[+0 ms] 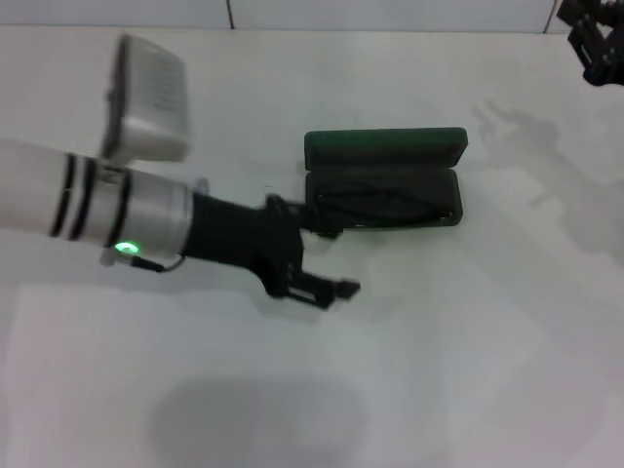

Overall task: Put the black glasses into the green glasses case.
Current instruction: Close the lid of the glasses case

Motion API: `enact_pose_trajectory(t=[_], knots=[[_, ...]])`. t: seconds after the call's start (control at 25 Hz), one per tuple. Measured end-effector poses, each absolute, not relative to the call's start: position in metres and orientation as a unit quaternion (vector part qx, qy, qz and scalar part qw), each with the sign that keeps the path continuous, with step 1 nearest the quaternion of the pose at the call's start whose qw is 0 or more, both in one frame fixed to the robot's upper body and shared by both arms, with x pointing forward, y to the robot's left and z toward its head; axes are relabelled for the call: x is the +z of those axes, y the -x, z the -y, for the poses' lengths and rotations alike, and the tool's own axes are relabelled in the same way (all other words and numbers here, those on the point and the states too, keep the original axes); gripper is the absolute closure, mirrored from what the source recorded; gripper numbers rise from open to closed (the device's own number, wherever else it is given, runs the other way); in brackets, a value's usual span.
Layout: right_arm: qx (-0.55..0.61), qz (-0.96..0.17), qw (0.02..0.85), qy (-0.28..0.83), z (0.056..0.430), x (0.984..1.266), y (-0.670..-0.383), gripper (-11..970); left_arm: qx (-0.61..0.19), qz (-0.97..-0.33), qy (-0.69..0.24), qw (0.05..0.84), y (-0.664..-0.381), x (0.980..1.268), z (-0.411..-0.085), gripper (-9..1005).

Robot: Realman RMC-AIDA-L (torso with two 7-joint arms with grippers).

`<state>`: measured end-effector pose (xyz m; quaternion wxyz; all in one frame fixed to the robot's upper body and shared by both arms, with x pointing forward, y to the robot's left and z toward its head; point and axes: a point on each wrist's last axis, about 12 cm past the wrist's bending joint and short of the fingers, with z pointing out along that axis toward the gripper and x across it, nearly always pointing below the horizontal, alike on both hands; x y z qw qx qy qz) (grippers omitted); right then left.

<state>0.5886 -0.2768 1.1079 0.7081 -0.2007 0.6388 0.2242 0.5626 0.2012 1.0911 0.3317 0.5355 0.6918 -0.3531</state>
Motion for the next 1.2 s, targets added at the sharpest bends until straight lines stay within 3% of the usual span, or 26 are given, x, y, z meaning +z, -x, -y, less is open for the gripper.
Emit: enact_pose_trajectory(t=[0.56,1.2], knots=[[0.272,-0.606,0.718,0.206,0.275,1.104,-0.568,798,-0.297,-0.722,-0.573,0.250,-0.582,1.091,-0.150,170],[0.269,-0.602,0.721,0.214,0.278,1.100,-0.560,795,-0.274,-0.715,-0.588,0.262,-0.590,1.097,-0.134,171]])
